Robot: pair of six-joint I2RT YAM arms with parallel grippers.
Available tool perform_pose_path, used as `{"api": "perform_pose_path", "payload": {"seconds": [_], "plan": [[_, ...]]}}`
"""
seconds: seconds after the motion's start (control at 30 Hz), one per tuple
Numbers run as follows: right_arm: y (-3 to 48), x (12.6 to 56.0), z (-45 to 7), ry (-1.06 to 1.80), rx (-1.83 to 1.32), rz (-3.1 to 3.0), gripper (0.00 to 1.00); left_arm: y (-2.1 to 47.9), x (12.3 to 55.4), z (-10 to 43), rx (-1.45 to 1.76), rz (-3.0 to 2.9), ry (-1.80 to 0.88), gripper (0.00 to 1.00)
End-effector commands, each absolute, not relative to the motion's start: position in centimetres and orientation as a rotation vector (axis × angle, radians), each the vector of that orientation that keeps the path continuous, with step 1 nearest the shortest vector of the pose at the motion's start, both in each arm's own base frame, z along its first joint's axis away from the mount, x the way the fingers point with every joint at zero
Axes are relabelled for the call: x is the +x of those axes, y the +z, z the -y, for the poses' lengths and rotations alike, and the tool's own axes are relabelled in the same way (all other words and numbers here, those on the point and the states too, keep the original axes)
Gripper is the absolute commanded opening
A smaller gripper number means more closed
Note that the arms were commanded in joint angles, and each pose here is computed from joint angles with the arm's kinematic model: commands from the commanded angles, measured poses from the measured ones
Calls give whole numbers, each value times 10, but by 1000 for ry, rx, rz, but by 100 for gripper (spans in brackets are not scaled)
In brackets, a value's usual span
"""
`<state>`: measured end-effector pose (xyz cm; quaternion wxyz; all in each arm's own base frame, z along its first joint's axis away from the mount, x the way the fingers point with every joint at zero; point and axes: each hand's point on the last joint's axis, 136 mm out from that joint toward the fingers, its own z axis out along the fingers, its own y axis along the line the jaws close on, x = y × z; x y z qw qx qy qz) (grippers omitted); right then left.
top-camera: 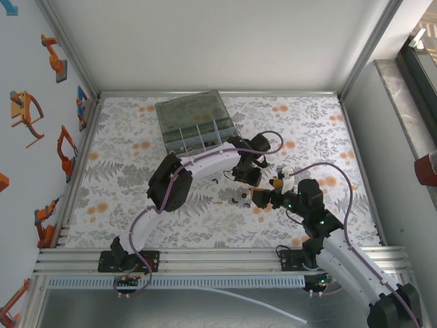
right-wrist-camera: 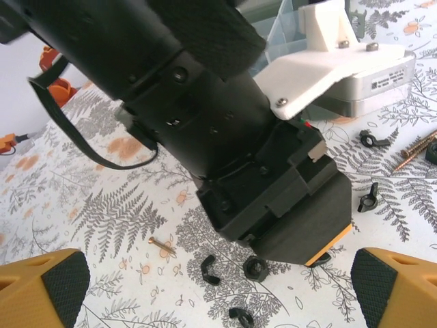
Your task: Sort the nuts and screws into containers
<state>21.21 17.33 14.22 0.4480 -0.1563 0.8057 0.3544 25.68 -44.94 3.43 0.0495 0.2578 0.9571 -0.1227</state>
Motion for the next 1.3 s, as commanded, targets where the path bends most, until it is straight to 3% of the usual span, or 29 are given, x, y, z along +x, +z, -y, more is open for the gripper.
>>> {"api": "perform_pose_path", "payload": {"seconds": [0.0,0.5,0.93,1.1,1.27], "plan": [[143,211,-172,878,-383,-1981,100,28,259,449,751,-2940,-331,37],[143,212,-172,877,-385,-1981,100,11,274,446,734,-2950,-202,37],[143,212,-172,875,-386,-1978,100,2,281,451,758,-2938,-175,28],[143,212,-172,875,-386,-1977,100,17,286,452,773,-2888,-180,18],[144,212,-172,873,-389,-1971,100,52,291,454,788,-2810,-241,17]]}}
